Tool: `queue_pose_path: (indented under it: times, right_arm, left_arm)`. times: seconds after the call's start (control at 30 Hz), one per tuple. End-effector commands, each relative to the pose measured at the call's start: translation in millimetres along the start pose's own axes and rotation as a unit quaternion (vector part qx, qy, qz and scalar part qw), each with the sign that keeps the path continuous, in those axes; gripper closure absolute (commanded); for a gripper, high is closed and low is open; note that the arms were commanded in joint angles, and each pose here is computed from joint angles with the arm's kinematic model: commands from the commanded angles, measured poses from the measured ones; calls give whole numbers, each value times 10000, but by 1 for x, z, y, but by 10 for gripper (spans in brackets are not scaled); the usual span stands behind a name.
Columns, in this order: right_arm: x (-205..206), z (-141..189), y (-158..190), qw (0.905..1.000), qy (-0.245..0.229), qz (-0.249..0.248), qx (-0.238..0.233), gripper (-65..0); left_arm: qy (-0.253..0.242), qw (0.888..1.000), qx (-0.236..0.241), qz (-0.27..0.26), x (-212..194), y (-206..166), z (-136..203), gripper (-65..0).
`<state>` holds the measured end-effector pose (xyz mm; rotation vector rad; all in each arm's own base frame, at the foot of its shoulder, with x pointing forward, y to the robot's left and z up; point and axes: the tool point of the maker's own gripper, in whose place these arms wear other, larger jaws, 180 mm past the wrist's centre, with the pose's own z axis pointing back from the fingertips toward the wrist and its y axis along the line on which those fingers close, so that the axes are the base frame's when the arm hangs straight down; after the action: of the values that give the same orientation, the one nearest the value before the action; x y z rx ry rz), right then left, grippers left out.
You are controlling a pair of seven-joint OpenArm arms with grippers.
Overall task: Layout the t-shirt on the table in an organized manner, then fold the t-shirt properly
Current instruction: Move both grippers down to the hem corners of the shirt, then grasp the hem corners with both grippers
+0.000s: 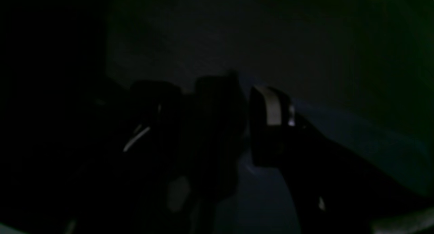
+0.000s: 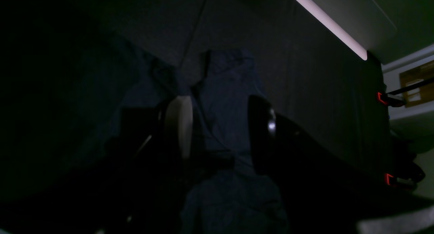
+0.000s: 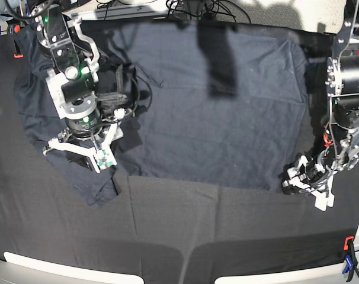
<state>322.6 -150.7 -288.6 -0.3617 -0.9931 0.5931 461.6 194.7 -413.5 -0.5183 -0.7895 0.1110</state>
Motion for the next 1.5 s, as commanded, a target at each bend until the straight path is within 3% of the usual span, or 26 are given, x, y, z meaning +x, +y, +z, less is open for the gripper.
queue_pose_path:
  times: [0.0,0.4,0.6,0.83,0.97,1.1,1.13,1.3,1.4,1.47]
  right_arm:
    - [12,2,-12,9995,-227,17,-197,-265]
    - [12,2,-12,9996,-214,15,-197,-265]
    - [10,2,-12,9996,-181,17,-196,-265]
    - [0,2,-11,9998,104,-10,-172,-265]
    - [1,2,-11,9998,97,-11,-172,-265]
    - [0,1,-11,9998,105,-15,-170,-265]
    - [1,0,-12,9998,63,-15,-185,-265]
    - [-8,-27,-58,9956,134,-516,-776,-265]
    - [-15,-56,-98,9844,196,-1448,-977,-265]
    - [-19,-76,-117,9765,259,-1999,-766,-265]
  left_arm:
    - [-288,9993,-213,-119,28,-12,3,-296]
    - [-224,9974,-228,-648,27,-27,-5,-296]
    - [-424,9966,-374,-606,30,-42,-12,-296]
    - [-302,9959,-280,-806,26,-39,-13,-289]
    - [-573,9947,-302,-799,36,-41,-12,-204]
    - [-772,9934,-318,-786,42,-41,-11,0]
    - [-770,9934,-317,-786,42,-41,-11,0]
    - [-768,9934,-317,-786,42,-41,-11,0]
    - [-751,9936,-316,-787,41,-41,-11,0]
    - [-732,9937,-314,-787,41,-41,-11,0]
